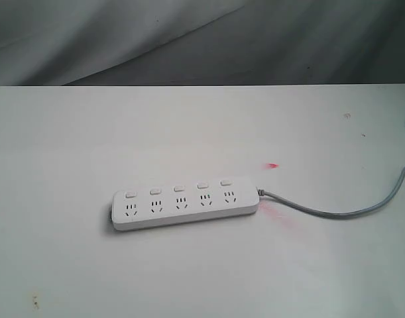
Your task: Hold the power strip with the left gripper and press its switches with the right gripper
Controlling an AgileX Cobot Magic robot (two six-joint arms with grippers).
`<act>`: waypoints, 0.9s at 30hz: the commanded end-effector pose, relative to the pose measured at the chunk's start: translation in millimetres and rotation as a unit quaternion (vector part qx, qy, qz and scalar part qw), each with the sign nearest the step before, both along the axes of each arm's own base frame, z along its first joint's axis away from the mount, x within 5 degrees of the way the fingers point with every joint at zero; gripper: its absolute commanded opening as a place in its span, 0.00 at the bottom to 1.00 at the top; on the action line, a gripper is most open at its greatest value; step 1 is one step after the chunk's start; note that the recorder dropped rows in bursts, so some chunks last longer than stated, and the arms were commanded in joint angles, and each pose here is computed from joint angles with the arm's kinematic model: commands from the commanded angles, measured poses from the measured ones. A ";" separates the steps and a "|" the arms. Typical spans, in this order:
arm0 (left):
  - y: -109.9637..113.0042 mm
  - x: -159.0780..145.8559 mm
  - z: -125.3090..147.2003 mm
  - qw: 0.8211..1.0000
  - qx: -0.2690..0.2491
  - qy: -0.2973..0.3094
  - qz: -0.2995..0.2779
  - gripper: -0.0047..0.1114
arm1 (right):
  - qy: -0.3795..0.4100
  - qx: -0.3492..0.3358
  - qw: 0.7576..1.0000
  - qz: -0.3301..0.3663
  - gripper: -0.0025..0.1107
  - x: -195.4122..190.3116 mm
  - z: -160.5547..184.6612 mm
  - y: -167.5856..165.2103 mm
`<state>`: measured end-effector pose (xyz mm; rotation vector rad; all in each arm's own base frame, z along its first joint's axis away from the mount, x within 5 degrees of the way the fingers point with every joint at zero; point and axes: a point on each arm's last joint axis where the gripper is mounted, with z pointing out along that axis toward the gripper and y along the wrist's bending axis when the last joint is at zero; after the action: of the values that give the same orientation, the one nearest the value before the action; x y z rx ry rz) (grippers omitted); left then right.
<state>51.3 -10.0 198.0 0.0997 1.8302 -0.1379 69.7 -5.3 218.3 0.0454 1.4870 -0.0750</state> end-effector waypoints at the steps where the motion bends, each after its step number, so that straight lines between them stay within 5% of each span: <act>1: -0.1 -0.1 -0.8 1.000 0.001 -0.003 -0.002 0.05 | 0.000 -0.005 1.000 0.002 0.02 -0.2 -1.0 0.3; 19: -0.1 -0.4 2.8 1.000 0.001 -0.007 -0.002 0.05 | 0.000 -0.005 1.000 0.002 0.02 -0.2 -1.0 0.3; 27: -0.6 11.1 57.0 1.000 0.015 0.001 -0.002 0.05 | 0.000 -0.005 1.000 0.002 0.02 -0.2 -1.0 0.3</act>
<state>55.3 -10.1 235.5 0.1136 1.8260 -0.1232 69.7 -5.3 218.3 0.0454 1.4870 -0.0750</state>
